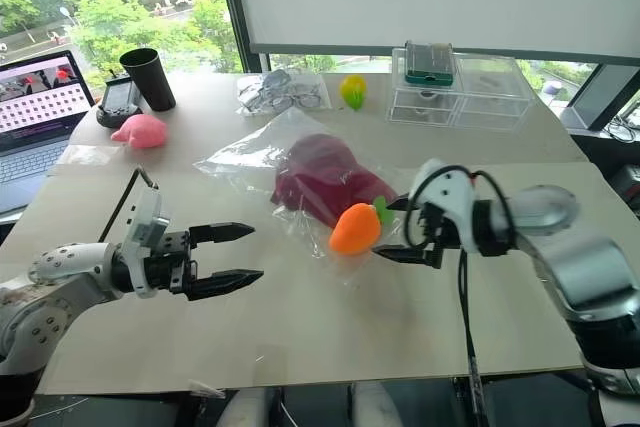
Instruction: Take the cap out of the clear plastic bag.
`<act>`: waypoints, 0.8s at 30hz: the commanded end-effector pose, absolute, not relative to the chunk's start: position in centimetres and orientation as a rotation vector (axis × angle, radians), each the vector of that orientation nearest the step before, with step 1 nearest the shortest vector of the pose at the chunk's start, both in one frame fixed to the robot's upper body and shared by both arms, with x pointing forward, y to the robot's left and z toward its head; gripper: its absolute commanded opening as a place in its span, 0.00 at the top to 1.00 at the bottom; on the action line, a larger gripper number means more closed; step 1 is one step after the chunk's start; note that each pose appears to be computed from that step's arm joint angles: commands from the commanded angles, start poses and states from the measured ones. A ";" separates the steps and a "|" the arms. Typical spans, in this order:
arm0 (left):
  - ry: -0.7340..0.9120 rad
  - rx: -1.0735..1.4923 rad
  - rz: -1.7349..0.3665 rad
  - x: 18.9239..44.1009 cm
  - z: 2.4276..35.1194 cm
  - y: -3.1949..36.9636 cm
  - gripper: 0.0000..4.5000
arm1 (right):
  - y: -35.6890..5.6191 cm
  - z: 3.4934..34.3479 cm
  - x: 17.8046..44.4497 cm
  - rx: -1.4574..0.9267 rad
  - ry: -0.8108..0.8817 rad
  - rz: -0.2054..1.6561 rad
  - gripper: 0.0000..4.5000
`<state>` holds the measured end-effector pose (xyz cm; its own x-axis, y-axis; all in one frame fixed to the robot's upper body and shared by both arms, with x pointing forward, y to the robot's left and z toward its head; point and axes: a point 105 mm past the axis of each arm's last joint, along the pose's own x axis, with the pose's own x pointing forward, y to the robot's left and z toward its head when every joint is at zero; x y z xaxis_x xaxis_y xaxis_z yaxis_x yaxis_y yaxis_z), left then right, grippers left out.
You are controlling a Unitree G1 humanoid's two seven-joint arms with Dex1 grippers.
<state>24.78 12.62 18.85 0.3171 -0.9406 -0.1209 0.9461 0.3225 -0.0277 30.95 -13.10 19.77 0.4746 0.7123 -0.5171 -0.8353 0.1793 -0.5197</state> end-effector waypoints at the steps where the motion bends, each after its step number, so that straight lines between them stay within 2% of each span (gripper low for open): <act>1: 0.107 0.048 -1.270 24.5 19.3 12.1 0.00 | -12.5 19.5 32.8 -1.073 0.111 1.095 0.03; 5: 0.107 0.042 -1.264 24.6 19.3 11.9 0.00 | -11.4 17.6 34.5 -1.230 0.099 1.130 0.03; 9: 0.098 0.034 -1.254 24.4 19.4 11.8 0.00 | -11.1 15.4 35.0 -1.354 0.124 1.195 0.03; 15: 0.093 0.033 -1.217 24.6 19.3 11.8 0.00 | -10.3 14.9 35.6 -1.357 0.092 1.211 0.03; 18: 0.095 0.034 -1.212 24.4 19.2 11.9 0.00 | -10.0 15.0 35.4 -1.335 0.079 1.224 0.17; 24: 0.098 0.040 -1.202 24.5 19.1 12.0 0.00 | -9.8 15.1 35.4 -1.323 0.076 1.228 0.63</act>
<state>24.90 12.10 18.13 0.3640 -0.9240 -0.1170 0.9261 0.3724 -0.0604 35.11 -9.93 13.28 0.3968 0.6028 -0.6923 -0.7355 -0.2424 -0.6326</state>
